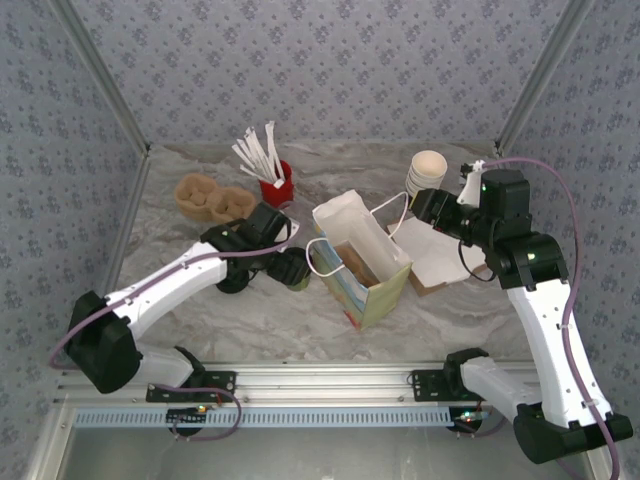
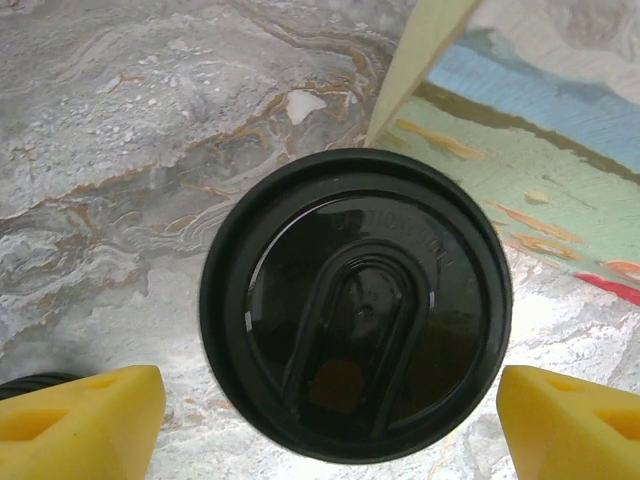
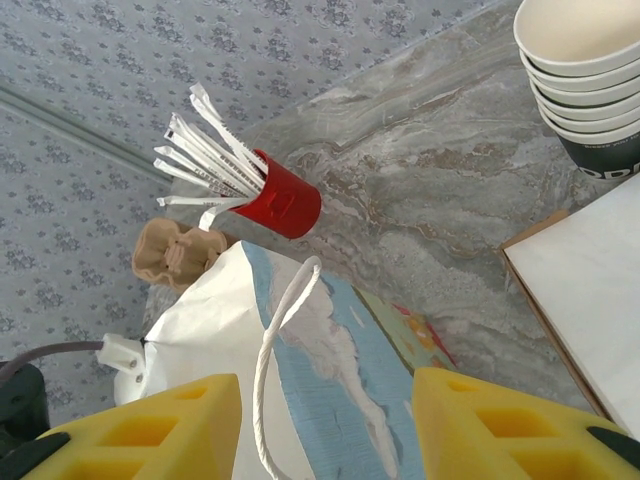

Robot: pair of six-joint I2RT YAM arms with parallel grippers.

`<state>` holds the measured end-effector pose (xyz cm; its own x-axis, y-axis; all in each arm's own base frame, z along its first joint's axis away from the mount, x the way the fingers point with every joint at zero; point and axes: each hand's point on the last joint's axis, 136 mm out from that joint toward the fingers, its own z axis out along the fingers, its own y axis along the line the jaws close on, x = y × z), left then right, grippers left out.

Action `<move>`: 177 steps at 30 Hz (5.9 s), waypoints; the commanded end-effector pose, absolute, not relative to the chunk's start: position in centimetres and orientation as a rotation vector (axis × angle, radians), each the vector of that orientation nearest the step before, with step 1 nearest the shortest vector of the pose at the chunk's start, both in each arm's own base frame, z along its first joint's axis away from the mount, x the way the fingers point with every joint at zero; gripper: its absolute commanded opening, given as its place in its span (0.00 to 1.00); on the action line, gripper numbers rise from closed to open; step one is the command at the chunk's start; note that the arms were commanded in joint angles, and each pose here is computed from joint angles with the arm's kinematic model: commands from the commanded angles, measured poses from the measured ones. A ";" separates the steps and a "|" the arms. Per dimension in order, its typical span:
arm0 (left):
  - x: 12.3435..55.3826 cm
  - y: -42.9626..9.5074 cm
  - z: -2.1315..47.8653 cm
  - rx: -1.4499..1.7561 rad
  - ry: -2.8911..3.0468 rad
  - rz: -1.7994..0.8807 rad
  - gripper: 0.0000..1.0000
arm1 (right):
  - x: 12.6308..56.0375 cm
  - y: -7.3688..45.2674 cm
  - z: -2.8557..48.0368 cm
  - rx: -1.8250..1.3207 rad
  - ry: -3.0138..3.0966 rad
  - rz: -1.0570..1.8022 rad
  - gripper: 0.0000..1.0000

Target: Pack the takeout coffee

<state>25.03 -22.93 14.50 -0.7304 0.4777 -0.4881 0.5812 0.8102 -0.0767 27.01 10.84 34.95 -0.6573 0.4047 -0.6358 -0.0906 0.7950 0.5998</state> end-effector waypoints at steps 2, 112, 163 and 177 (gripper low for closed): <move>25.8 -24.6 16.2 0.849 2.471 -0.307 0.87 | 26.6 11.1 34.9 0.202 2.179 0.794 0.51; 25.6 -18.9 42.9 0.645 2.260 -0.089 0.64 | 13.8 14.6 27.5 0.335 2.612 0.733 0.66; 22.7 -18.2 45.4 0.675 2.191 -0.298 0.65 | 19.0 22.6 28.3 -0.328 2.822 0.856 0.01; 20.9 -19.9 43.8 0.753 2.229 -0.373 0.65 | 19.8 20.4 25.6 -0.186 2.837 0.743 0.21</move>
<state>22.02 -20.00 42.94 -0.5638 0.4237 -0.7089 0.6045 0.7966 -0.0046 19.83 21.29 25.64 -0.9725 -0.0974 -0.2113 -0.1915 0.8511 0.4888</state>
